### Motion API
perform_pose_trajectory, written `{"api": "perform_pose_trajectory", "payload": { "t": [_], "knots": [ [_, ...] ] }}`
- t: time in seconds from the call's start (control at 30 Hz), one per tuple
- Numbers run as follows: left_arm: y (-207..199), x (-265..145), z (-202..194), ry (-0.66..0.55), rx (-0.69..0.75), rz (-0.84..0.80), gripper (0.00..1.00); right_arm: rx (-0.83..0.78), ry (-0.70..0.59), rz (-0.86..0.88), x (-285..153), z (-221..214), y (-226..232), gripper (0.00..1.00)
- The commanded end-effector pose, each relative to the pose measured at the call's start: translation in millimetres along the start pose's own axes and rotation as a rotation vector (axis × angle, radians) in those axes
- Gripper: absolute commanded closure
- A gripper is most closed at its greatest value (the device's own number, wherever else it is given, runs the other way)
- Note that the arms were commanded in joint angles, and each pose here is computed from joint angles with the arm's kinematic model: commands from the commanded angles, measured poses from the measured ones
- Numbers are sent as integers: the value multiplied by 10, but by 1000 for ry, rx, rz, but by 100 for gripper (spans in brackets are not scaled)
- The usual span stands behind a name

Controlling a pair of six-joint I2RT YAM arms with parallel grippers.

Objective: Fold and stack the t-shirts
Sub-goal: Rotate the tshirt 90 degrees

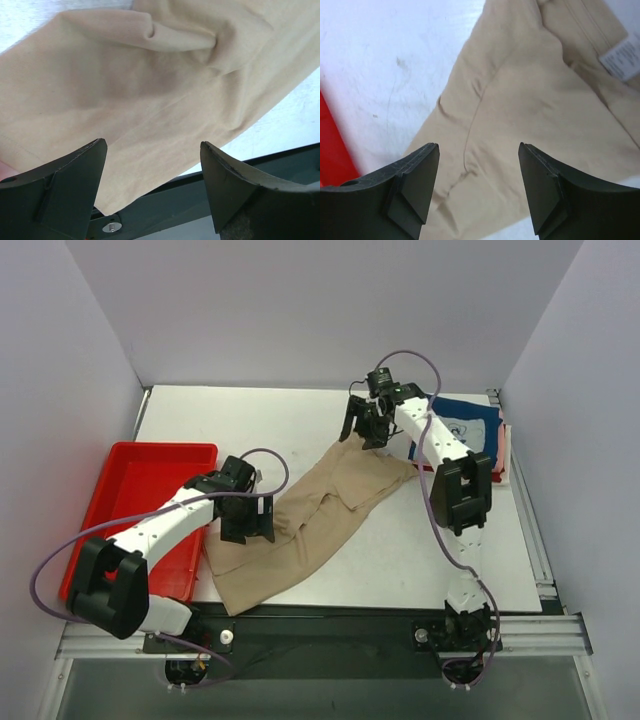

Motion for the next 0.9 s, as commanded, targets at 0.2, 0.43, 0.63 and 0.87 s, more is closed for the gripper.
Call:
{"api": "perform_pose_trajectory", "payload": {
  "t": [0.2, 0.43, 0.63, 0.87],
  "knots": [
    [-112, 134, 27, 30, 47, -106, 14, 48, 86, -184, -224, -595, -563, 35],
    [-104, 167, 78, 40, 55, -84, 14, 52, 109, -303, -23, -691, -826, 35],
    [-93, 205, 118, 52, 56, -64, 14, 55, 138, -366, 204, -687, -949, 36],
    [-96, 165, 197, 42, 61, -39, 14, 102, 197, -413, 486, -615, -884, 40]
  ]
}}
Point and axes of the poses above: each gripper's point midway between its finger pads, its own x axis out along the fingers, its own y axis along the line the jaws close on, z = x × y, the point moved 6 cm from there along -x, back along the fingers, and after that the axes turned 5 degrees about x, right-handed, at the moved point
